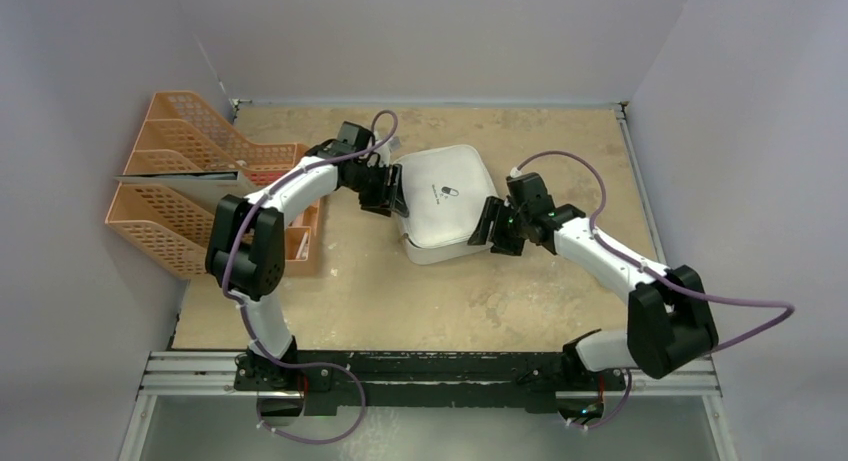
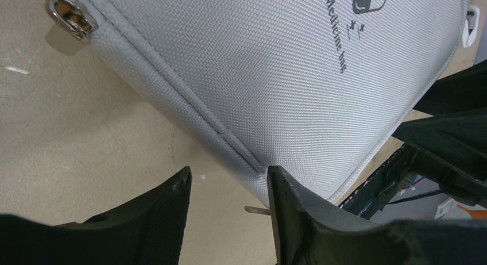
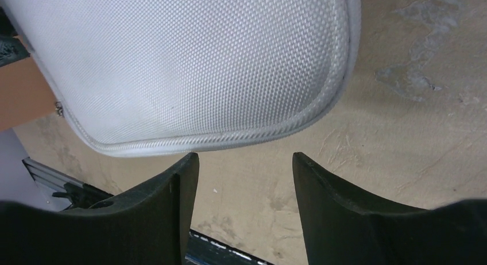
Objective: Organize the medicine kit
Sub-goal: Adjust the medicine box at the center of the board.
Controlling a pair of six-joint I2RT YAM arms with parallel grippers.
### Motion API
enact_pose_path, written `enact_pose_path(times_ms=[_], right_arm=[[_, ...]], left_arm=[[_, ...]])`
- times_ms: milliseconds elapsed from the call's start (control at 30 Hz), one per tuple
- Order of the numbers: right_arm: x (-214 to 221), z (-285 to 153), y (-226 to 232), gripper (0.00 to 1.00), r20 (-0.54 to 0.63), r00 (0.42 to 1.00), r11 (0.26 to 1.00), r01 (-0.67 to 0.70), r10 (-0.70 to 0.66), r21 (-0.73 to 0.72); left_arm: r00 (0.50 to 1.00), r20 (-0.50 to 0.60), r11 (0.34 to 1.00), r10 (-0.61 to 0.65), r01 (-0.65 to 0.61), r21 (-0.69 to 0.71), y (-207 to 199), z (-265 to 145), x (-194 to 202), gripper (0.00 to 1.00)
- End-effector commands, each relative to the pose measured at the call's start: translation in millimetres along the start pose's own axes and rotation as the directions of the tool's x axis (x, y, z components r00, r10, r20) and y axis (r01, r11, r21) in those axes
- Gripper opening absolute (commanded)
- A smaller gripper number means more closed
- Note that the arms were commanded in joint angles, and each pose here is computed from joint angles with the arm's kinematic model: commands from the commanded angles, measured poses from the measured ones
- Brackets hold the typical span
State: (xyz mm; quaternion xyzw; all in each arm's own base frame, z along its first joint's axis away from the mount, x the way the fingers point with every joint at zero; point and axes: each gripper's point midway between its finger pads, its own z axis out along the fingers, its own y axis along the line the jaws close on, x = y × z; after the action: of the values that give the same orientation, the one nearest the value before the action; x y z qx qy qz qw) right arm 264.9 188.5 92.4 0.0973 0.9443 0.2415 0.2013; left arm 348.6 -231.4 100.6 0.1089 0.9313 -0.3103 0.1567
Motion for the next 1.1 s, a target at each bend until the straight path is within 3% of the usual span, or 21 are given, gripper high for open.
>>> enact_pose_path(times_ms=[0, 167, 333, 633, 800, 933, 1067], right_arm=[[-6.8, 11.5, -1.7, 0.63, 0.023, 1.0, 1.0, -0.003, 0.002, 0.012], [-24.9, 21.9, -6.2, 0.63, 0.066, 0.996, 0.997, 0.053, -0.057, 0.051], [-51.1, 27.2, -13.3, 0.62, 0.089, 0.993, 0.995, 0.066, -0.073, 0.073], [-106.1, -0.7, -14.8, 0.62, 0.185, 0.965, 0.977, 0.159, -0.184, 0.138], [-110.5, -20.7, -15.4, 0.63, 0.211, 0.953, 0.968, 0.181, -0.216, 0.173], [-89.5, -28.3, -7.0, 0.73, 0.229, 0.964, 0.988, 0.116, -0.138, 0.105], [-70.1, -35.2, 9.2, 0.87, 0.234, 0.967, 0.994, 0.096, -0.104, 0.048]], left_arm=[[0.999, 0.034, 1.0, 0.02, -0.021, 0.016, -4.5, -4.3, -16.6, 0.42], [0.999, 0.033, 1.0, 0.01, -0.01, 0.026, -4.5, -5.0, -17.1, 0.15], [0.999, 0.041, 0.999, -0.005, 0.004, 0.047, -10.5, -9.2, -16.2, 0.0], [0.997, 0.062, 0.983, -0.055, 0.043, 0.181, -36.5, -16.2, -13.4, 0.0], [0.992, 0.106, 0.965, -0.068, 0.038, 0.26, -58.7, -32.8, -20.5, 0.11], [0.987, 0.163, 0.983, -0.01, -0.019, 0.18, -54.4, -45.3, -33.4, 0.26], [0.986, 0.167, 0.988, 0.01, -0.035, 0.148, -48.5, -46.1, -35.4, 0.32]])
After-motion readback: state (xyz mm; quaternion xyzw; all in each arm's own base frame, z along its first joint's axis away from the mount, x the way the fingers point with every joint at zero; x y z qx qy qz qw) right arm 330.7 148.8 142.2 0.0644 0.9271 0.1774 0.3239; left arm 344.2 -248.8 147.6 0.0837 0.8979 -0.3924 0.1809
